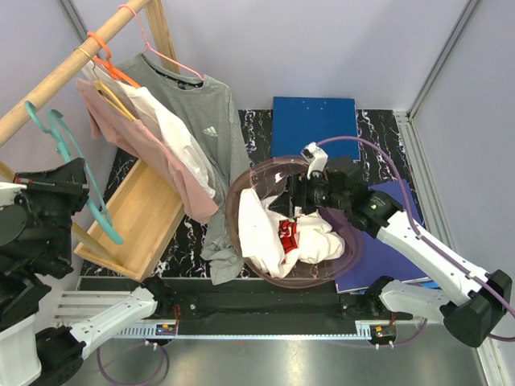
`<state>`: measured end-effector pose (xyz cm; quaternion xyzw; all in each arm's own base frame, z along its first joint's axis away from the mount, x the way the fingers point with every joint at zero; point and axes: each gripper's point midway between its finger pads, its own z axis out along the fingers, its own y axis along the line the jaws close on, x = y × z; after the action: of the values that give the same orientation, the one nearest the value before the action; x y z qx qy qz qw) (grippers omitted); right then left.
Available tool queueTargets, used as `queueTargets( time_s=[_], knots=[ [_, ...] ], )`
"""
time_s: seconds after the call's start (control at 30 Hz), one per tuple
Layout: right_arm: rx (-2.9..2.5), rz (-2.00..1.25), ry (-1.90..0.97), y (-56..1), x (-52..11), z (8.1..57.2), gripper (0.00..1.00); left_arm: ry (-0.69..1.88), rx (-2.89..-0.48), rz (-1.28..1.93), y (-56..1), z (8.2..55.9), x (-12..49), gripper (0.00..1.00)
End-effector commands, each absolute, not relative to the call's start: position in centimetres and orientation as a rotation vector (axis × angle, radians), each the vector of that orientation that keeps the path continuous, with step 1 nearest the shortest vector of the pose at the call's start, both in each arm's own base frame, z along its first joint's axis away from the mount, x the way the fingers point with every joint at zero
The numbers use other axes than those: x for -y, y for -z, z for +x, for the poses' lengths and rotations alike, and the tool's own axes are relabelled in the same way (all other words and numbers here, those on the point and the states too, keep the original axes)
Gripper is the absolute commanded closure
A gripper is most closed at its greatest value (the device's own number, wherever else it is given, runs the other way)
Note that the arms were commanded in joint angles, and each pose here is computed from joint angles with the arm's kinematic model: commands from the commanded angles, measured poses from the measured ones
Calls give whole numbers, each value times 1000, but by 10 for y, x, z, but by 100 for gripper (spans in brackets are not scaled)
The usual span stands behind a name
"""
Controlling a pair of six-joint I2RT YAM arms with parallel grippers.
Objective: Remove the t-shirt from the hanger
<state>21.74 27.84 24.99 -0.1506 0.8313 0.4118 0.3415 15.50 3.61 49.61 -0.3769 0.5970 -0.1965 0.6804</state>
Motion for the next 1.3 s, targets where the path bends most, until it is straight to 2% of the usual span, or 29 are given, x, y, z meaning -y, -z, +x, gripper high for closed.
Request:
queueTargets(
  time_s=[0.0, 0.4, 0.83, 0.9, 0.93, 0.97, 1.27],
  knots=[
    [-2081, -424, -1117, -274, -272, 203, 15, 432, -1177, -993, -520, 153, -59, 100],
    [-2066, -429, -1142, -273, -262, 186, 14, 236, -1088, -1095, -509, 137, -97, 100],
    [-2079, -422, -1150, -266, -258, 180, 13, 213, -1098, -1095, -484, 129, -104, 100],
    [-2081, -420, -1151, -265, -259, 181, 14, 221, -1117, -1076, -478, 130, -101, 90],
    [-2079, -419, -1152, -265, -259, 181, 13, 226, -1125, -1064, -478, 129, -101, 78],
    [-2079, -418, -1153, -265, -259, 181, 13, 231, -1133, -1053, -477, 128, -100, 73],
    [-2087, -419, -1157, -262, -258, 179, 13, 321, -1178, -945, -483, 117, -96, 42]
  ],
)
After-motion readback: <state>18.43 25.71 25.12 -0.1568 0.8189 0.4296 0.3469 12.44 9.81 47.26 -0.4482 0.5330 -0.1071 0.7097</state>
